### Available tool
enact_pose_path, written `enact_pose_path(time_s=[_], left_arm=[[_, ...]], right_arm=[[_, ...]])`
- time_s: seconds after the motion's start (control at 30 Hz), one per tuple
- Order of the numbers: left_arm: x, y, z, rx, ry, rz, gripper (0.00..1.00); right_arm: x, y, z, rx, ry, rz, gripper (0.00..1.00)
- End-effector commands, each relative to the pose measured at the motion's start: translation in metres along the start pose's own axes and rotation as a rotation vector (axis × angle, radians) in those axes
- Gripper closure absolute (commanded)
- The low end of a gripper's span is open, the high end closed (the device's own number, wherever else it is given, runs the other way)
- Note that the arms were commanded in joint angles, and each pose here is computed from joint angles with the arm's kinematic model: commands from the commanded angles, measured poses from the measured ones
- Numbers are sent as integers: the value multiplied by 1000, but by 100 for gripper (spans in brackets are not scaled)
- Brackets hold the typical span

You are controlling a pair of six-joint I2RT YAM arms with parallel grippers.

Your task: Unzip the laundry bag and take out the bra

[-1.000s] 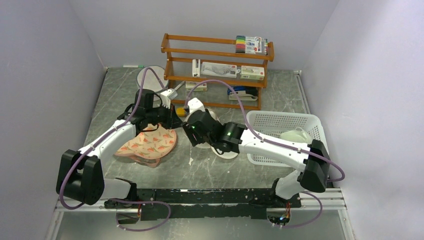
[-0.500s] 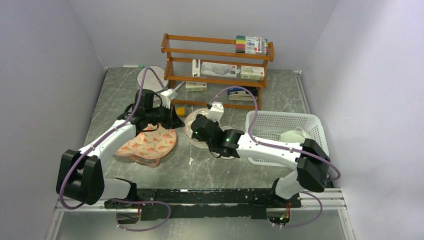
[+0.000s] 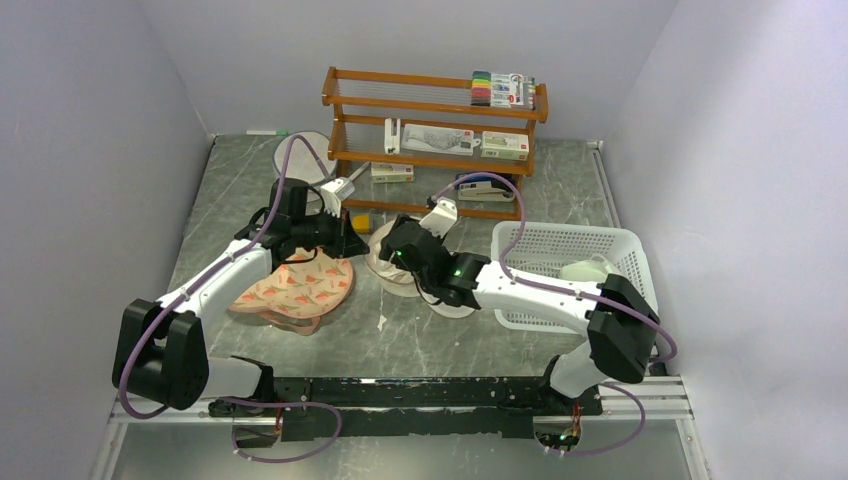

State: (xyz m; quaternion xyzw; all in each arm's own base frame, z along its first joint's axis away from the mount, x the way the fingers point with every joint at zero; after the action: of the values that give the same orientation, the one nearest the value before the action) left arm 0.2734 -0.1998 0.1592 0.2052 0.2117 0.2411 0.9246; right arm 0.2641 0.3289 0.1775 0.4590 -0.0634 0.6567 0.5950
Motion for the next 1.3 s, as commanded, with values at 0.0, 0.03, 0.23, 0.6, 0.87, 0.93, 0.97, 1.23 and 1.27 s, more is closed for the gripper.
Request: enact_pose_path(time_s=[0.0,0.03,0.23,0.6,0.87,0.93,0.97,1.23,1.27], left_arm=[[-5,0,5,-21,-26,-28,93],[-5,0,5,-20,-26,-29,93],[-5,0,4,-20,-26,-24,93],[-5,0,6,-23,-27,-27,93],[-5,0,6,-21,-27,-27,93],[-5,0,5,-20,-27,-26,93],[-5,0,5,-19,-27,-25,93],[-4,-1,4,-18,-23,-27,93],[-4,-1,4,-16,-22,-27,93]], right_arm=[[-1,-8,-2,-2,-22,0,40],[-4,-10,-3,-3,-29,-14,42],[-15,-13,-13,28,-39,-35,53],[-3,-4,-2,27,48,6,99],[29,27,10,99,231,204,100],[31,33,13,111,255,216,100],[31,35,14,114,262,220,100],[45,56,26,89,268,368,100],[49,59,30,75,274,386,100]])
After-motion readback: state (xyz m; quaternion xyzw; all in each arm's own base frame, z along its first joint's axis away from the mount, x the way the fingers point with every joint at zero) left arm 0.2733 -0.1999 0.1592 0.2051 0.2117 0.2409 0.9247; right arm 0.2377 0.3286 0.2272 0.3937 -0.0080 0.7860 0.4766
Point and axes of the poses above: each gripper's point midway between its finger pads, its own y axis back along the fingers, its own x axis along the line the jaws close on, z = x × y, the point moved 2 cm from there along y, back along the fingers, and after that the axes turned 15 degrees about -y, right-handed, at the moved point
